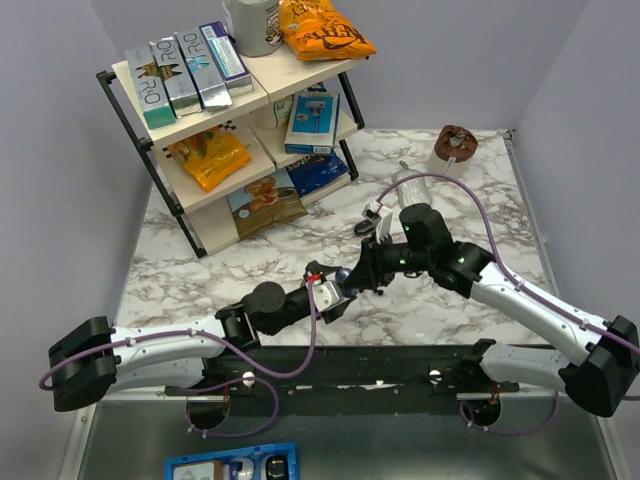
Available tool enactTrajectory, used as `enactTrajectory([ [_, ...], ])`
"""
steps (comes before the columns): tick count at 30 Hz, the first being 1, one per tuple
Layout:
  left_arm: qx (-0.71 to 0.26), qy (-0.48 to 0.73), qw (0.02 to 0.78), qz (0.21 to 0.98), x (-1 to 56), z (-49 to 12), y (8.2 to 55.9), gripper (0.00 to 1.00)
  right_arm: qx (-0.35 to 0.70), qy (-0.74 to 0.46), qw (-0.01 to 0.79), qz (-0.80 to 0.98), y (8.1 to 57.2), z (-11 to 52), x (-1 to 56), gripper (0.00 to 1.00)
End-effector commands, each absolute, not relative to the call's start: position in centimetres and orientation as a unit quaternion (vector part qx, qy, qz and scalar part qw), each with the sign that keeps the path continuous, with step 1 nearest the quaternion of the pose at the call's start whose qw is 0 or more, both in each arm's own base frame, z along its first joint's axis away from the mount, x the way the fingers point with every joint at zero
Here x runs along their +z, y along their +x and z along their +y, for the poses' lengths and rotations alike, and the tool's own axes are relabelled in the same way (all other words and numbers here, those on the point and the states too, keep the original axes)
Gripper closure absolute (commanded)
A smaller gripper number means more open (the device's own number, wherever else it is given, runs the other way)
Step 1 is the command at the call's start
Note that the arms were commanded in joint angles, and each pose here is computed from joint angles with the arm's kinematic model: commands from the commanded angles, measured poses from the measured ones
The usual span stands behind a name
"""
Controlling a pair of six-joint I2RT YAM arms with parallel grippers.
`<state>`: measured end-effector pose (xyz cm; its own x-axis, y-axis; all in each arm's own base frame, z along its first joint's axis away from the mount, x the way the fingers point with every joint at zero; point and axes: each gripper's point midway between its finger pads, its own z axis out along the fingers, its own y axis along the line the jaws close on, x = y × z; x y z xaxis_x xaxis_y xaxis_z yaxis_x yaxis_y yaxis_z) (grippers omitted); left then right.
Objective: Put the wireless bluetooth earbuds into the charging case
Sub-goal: Pick up the charging case at the center of the board.
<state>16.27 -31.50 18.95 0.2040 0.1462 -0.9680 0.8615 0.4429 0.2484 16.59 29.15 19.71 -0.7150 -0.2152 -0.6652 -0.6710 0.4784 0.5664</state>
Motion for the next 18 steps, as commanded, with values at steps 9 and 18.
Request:
enactTrajectory([
  [9, -0.269, 0.455, 0.642, 0.556, 19.6, -30.8, 16.2, 0.22, 0.445, -0.311, 0.198, 0.816, 13.7, 28.5, 19.8, 0.99],
  [18, -0.26, 0.397, 0.627, 0.618, 19.1, -29.9, 17.5, 0.01, 0.441, -0.289, 0.259, 0.809, 14.8, 28.0, 22.4, 0.99],
])
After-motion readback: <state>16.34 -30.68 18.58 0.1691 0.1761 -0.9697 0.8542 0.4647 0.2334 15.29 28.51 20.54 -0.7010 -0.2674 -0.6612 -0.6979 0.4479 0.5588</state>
